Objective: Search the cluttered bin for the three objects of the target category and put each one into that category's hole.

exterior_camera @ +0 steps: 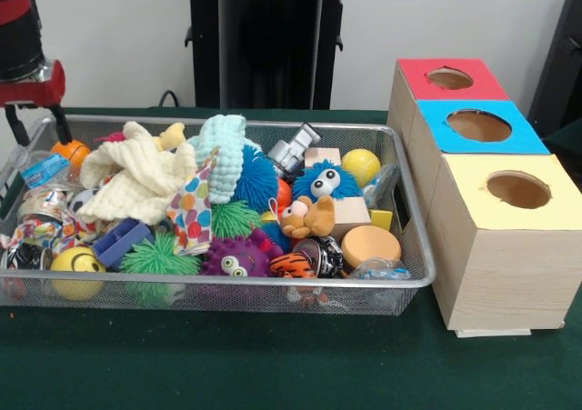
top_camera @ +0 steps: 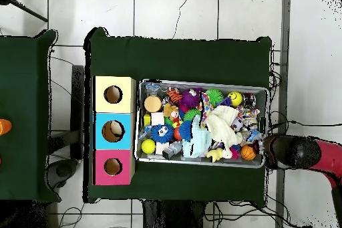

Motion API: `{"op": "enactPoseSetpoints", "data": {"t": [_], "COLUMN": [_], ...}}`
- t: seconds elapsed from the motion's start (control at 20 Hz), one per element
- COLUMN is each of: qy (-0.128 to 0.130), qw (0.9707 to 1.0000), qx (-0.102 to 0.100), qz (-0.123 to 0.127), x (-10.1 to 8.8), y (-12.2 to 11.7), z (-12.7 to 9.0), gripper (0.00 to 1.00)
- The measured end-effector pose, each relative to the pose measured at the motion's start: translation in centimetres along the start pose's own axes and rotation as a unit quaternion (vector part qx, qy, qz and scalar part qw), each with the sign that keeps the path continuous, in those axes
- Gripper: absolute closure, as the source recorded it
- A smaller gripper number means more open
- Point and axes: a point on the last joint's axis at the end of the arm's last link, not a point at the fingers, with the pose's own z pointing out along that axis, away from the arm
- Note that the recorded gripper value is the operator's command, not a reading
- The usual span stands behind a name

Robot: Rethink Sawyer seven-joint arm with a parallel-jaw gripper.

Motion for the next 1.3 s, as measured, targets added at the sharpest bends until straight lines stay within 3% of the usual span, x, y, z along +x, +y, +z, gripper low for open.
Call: {"op": "enactPoseSetpoints", "data": {"t": [0.5, 0.95, 1.3], "qy": [-0.012, -0.011, -0.012], "qw": [0.9998, 0.9999, 0.9998], "qx": [0.007, 0.006, -0.008], "qz": [0.012, 0.012, 0.009], "x": [-0.7, -0.6, -0.6], "y": [-0.8, -0.7, 0.1], "z": [-2.3, -2.2, -0.4], "gripper": [0.0, 0.0, 0.0]}}
